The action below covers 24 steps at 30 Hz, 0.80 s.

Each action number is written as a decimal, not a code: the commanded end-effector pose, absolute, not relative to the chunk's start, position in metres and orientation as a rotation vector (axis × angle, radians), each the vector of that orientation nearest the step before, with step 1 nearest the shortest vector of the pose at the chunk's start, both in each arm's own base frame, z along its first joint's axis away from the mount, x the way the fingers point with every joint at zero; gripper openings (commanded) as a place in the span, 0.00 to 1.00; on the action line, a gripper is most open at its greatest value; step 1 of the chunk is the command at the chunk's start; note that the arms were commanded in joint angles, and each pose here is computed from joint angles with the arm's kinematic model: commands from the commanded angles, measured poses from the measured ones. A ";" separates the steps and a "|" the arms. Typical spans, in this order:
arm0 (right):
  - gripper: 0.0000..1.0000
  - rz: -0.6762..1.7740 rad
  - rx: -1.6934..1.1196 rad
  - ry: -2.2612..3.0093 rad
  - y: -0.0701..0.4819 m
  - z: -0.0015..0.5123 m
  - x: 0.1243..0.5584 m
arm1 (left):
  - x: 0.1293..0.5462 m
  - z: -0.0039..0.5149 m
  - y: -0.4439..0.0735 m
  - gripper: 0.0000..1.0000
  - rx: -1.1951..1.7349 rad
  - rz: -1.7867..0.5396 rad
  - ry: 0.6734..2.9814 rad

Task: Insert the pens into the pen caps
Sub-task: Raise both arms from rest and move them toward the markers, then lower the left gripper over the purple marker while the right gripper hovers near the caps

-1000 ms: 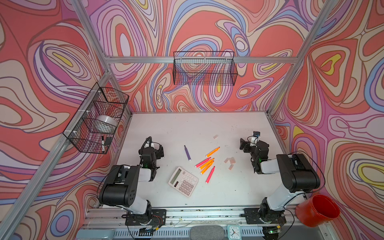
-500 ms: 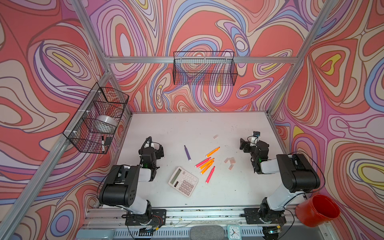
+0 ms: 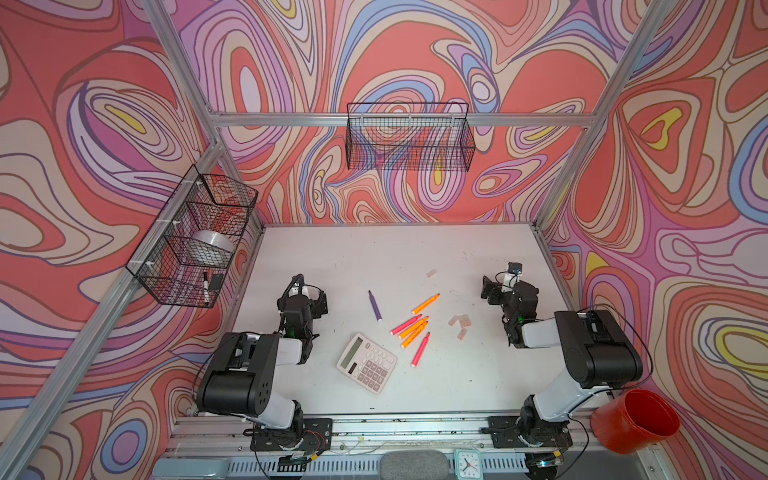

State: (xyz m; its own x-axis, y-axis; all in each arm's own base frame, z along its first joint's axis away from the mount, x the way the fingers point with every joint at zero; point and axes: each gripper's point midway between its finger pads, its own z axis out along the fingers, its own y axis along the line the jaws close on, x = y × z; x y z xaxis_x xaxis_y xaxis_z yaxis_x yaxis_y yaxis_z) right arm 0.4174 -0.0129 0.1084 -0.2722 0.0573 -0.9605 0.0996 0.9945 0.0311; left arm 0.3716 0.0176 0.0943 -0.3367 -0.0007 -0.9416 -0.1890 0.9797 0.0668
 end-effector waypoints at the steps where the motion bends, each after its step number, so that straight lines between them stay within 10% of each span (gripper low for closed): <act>1: 0.98 -0.122 0.225 1.784 -0.028 0.143 0.406 | 0.360 0.135 0.014 1.00 -0.123 0.237 1.793; 16: 0.98 0.354 0.584 1.919 0.003 0.212 0.368 | 0.308 0.207 -0.059 1.00 -0.287 -0.493 2.002; 24: 0.98 0.440 0.528 1.943 0.018 0.195 0.357 | 0.290 0.220 -0.019 1.00 -0.590 -0.341 2.019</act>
State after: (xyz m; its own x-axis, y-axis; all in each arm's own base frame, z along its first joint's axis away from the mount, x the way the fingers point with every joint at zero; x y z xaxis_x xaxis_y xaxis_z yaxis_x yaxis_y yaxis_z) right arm 0.3608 0.0050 0.2090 -0.3146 0.5333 -0.7853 0.1933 0.8459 0.4970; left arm 0.3061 -0.0422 0.2311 -0.4159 -0.4380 -0.7970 -0.0775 0.8903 -0.4488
